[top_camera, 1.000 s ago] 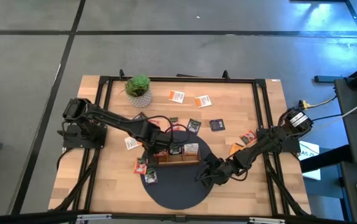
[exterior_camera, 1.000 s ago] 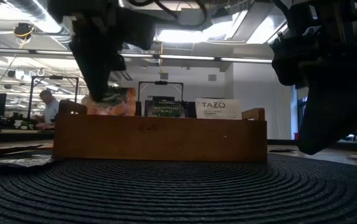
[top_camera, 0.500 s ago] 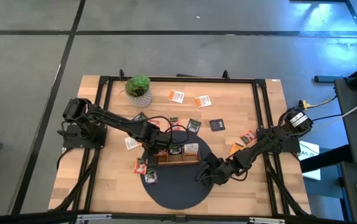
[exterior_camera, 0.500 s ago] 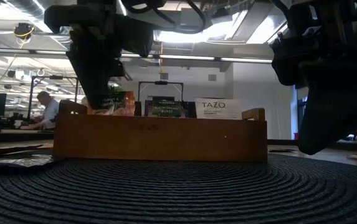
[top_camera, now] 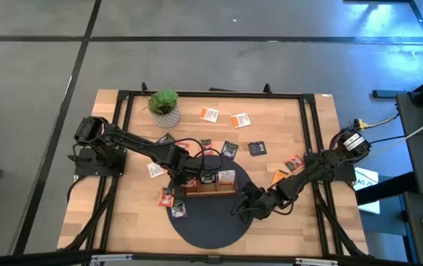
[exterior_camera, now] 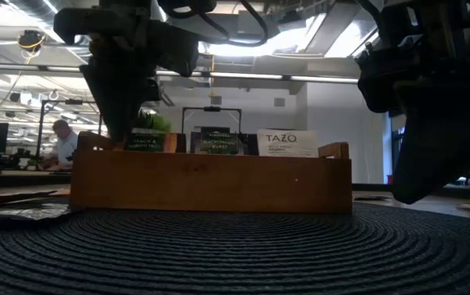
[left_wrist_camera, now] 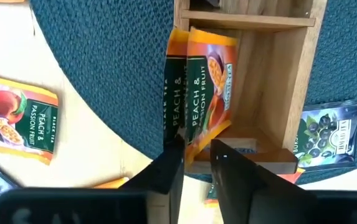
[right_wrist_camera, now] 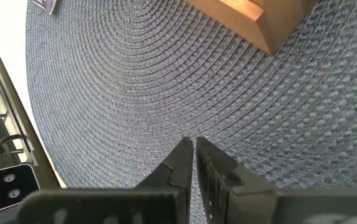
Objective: Pick & Place Tea
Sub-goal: Adjust the mat on the table
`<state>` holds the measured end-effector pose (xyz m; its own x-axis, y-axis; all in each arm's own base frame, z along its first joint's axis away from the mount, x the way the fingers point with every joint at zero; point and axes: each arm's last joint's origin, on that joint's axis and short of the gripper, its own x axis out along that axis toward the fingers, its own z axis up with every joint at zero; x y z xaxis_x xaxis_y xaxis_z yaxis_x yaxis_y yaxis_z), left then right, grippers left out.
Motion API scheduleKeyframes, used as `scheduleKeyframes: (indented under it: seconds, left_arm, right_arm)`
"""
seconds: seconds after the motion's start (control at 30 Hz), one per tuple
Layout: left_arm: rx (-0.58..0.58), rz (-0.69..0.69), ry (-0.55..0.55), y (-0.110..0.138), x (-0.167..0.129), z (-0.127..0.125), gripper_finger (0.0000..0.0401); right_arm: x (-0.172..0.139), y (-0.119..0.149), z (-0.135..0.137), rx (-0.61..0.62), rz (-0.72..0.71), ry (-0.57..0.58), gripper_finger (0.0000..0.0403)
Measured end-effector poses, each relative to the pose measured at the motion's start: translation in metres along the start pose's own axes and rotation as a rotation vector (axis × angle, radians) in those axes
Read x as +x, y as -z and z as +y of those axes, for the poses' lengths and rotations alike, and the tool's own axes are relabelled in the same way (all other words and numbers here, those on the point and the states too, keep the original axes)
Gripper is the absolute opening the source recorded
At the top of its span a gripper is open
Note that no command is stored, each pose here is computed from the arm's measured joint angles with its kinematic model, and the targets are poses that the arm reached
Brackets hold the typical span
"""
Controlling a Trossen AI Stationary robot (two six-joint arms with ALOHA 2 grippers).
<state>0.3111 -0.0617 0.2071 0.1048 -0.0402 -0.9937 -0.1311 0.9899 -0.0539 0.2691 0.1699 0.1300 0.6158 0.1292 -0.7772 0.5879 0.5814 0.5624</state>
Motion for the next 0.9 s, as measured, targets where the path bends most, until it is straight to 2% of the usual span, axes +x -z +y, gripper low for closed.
scheduleKeyframes:
  seconds: [0.17,0.47,0.57,0.73,0.9]
  left_arm:
    - [-0.010,-0.006,0.003,0.005,-0.011,0.004,0.0090]
    - [-0.178,-0.176,0.073,0.017,-0.057,0.009,0.0087]
    - [-0.168,-0.267,0.134,0.021,-0.070,-0.007,0.0088]
    - [-0.142,-0.364,0.240,0.027,-0.075,-0.047,0.0090]
    - [-0.230,-0.353,0.195,0.043,-0.059,-0.088,0.0088]
  right_arm:
    - [0.000,0.000,0.000,0.000,0.000,0.000,0.0025]
    - [0.000,0.000,0.000,0.000,0.000,-0.001,0.0025]
    - [0.000,0.000,0.000,0.000,0.000,-0.001,0.0025]
    - [0.000,0.000,0.000,0.000,0.000,-0.001,0.0025]
    - [0.000,0.000,0.001,0.004,-0.001,-0.012,0.0025]
